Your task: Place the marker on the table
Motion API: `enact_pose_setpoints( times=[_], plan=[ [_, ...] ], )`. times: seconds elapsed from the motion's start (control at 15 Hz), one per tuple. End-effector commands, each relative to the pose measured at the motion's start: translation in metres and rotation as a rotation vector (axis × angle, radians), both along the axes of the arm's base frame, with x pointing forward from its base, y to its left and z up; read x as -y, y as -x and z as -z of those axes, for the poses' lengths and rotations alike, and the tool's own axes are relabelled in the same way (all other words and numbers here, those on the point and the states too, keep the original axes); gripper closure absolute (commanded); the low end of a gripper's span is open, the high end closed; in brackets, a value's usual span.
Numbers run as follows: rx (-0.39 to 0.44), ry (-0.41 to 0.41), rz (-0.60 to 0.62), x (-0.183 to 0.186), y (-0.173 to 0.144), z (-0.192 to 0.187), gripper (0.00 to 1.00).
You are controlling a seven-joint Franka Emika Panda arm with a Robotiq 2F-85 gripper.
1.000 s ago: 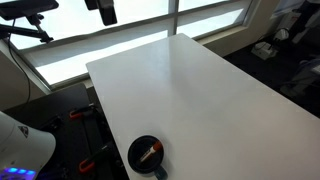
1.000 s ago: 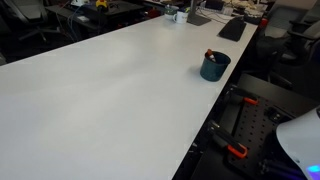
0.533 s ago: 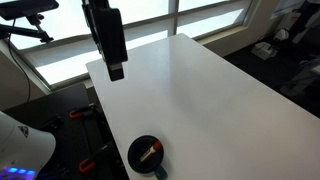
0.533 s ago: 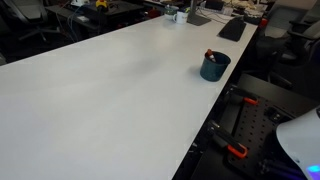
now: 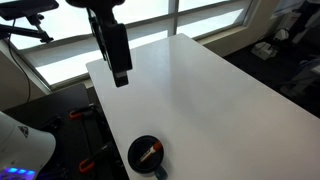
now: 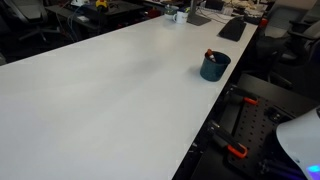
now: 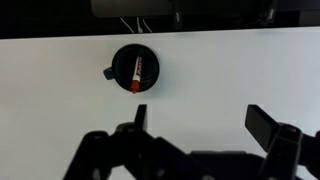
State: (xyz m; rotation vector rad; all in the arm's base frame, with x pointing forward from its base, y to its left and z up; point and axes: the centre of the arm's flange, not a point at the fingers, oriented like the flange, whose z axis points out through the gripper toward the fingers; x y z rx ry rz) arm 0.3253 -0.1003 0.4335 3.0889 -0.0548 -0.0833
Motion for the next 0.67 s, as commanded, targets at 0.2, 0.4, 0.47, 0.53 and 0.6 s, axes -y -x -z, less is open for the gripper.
enact_pose_setpoints(
  times=[0.2,0.4,0.47,0.53,0.6],
  plan=[
    [-0.011,0.072,0.004,0.009,0.011,0.082,0.0],
    [-0.038,0.084,0.039,0.025,0.02,0.102,0.0],
    [-0.04,0.088,0.051,0.03,0.021,0.106,0.0],
    [-0.035,0.093,0.062,0.036,0.02,0.11,0.0],
    [-0.022,0.097,0.076,0.044,0.02,0.115,0.0]
  ],
)
